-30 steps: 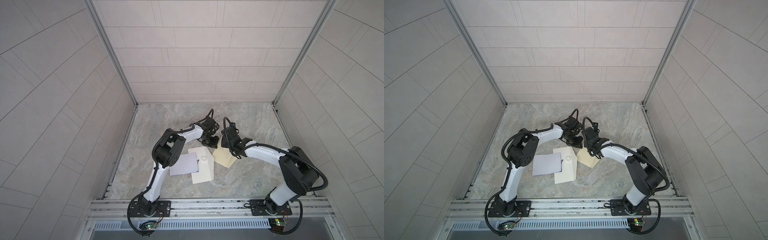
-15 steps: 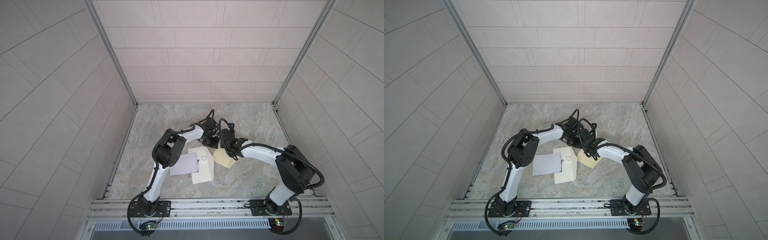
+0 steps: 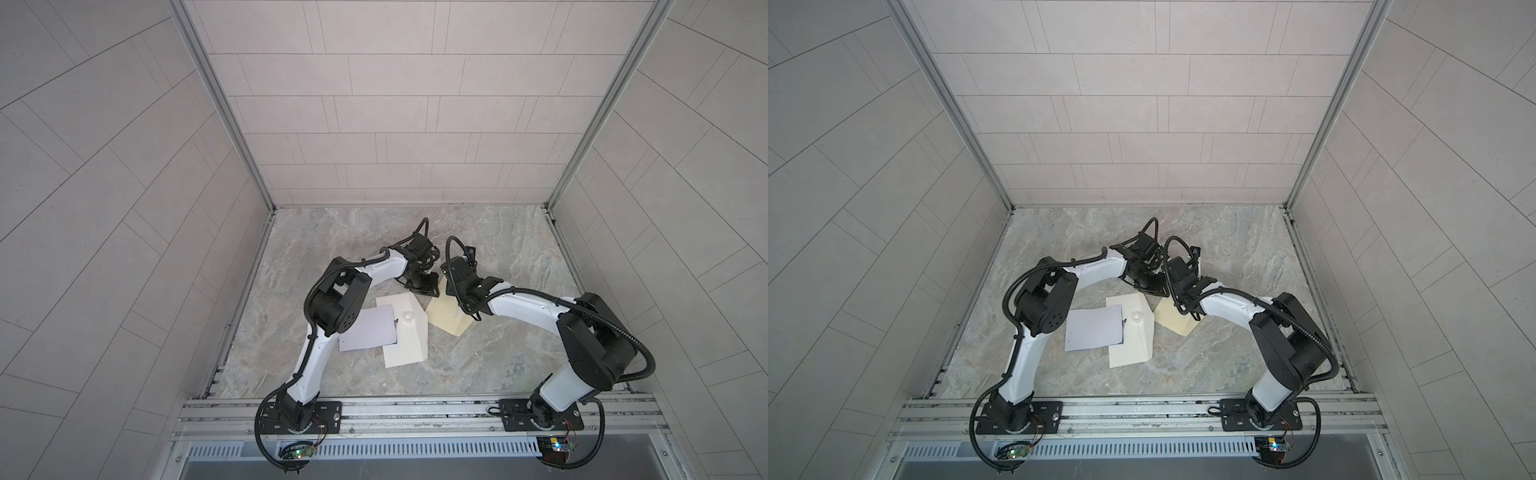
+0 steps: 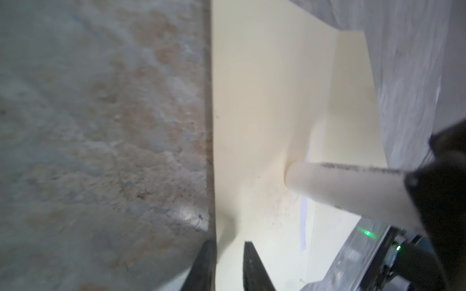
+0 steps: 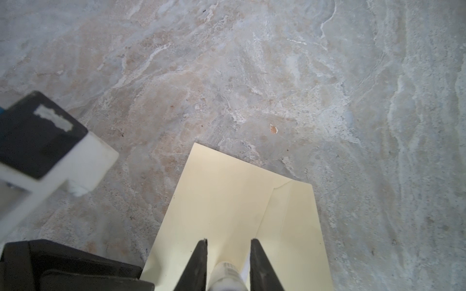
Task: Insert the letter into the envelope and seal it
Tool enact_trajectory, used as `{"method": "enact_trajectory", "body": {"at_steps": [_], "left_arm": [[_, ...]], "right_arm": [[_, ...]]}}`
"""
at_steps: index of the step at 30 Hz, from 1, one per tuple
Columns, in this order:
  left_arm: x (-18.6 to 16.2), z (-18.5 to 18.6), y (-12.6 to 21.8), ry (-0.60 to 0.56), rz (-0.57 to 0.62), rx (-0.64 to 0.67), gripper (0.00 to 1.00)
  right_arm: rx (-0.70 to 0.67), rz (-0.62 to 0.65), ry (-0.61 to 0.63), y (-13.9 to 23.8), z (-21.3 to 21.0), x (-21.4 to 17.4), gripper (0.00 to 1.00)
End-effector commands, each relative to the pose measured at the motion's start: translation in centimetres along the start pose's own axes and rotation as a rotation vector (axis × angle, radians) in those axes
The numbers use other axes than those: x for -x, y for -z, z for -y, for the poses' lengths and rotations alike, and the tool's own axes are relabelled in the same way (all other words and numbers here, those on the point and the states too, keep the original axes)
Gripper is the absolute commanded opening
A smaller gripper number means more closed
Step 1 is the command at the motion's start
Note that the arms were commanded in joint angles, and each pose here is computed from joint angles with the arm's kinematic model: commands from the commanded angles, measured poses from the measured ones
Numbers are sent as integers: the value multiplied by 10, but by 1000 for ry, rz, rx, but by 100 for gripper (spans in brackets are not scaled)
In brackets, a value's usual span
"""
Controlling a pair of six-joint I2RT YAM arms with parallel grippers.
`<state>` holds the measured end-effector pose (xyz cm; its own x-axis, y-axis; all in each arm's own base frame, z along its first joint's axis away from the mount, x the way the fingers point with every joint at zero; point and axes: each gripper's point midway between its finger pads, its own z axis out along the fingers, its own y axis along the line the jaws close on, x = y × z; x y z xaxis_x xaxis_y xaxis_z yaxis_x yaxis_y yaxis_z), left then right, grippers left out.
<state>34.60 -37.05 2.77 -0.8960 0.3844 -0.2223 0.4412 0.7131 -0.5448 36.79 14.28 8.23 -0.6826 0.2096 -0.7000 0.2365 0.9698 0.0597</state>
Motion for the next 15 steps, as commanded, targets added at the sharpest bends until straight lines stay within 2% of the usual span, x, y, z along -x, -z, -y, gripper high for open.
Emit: {"method": "enact_trajectory", "body": {"at_steps": [1,5,10,15], "left_arm": [[0,20,13,-46,-20,-77,41],[-4,24,7,-48,-51,-123,45],[-3,35,1,-63,-73,-203,45],[3,37,-5,-60,-73,-217,45]], "right_arm": [[-29,-99,40,-6,16,-29,0],[-21,-109,7,-8,17,-30,0],[-1,-116,-8,-8,14,-29,0],[10,-123,-21,-9,12,-30,0]]}}
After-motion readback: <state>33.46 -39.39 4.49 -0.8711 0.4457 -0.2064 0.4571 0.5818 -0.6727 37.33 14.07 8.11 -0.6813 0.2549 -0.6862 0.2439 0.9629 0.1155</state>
